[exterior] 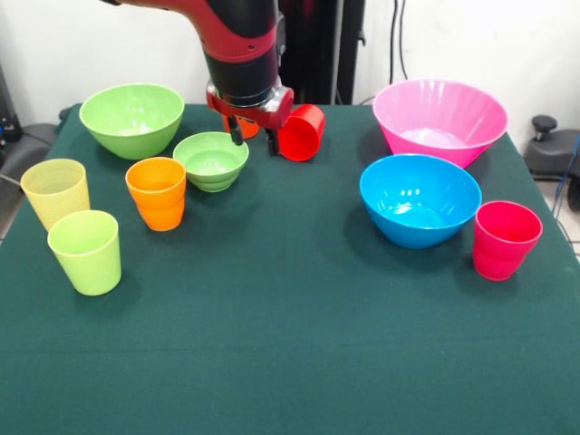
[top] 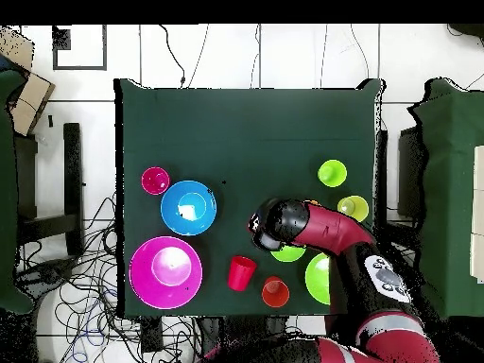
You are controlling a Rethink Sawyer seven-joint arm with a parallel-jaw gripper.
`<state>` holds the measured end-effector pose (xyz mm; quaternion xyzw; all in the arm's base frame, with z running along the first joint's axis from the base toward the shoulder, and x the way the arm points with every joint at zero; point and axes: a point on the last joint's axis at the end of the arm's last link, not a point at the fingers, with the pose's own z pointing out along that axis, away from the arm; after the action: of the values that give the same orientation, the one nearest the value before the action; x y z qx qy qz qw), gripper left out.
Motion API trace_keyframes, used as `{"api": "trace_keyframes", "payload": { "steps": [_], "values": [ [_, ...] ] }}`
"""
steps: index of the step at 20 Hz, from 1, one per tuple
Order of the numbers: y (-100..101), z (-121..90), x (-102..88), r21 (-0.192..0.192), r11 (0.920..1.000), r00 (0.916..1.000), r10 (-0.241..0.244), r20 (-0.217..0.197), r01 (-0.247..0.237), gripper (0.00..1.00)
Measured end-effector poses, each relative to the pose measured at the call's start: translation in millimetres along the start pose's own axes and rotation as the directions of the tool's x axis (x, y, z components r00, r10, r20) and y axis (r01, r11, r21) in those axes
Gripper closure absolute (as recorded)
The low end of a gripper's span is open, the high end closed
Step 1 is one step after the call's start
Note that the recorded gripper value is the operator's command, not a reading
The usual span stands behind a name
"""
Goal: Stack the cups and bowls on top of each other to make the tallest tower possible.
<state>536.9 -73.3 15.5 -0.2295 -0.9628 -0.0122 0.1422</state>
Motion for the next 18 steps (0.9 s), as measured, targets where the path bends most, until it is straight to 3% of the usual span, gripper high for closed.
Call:
{"api": "trace_keyframes", "payload": {
  "steps": [13, 18],
  "values": [
    [1.8, 0.7, 3.5, 0.017, 0.9998, 1.0000, -0.006, 0.001, 0.006, 0.00],
    [5.5, 1.1, 3.2, 0.022, 0.9997, 0.9997, -0.014, 0.022, 0.014, 0.00]
  ]
}}
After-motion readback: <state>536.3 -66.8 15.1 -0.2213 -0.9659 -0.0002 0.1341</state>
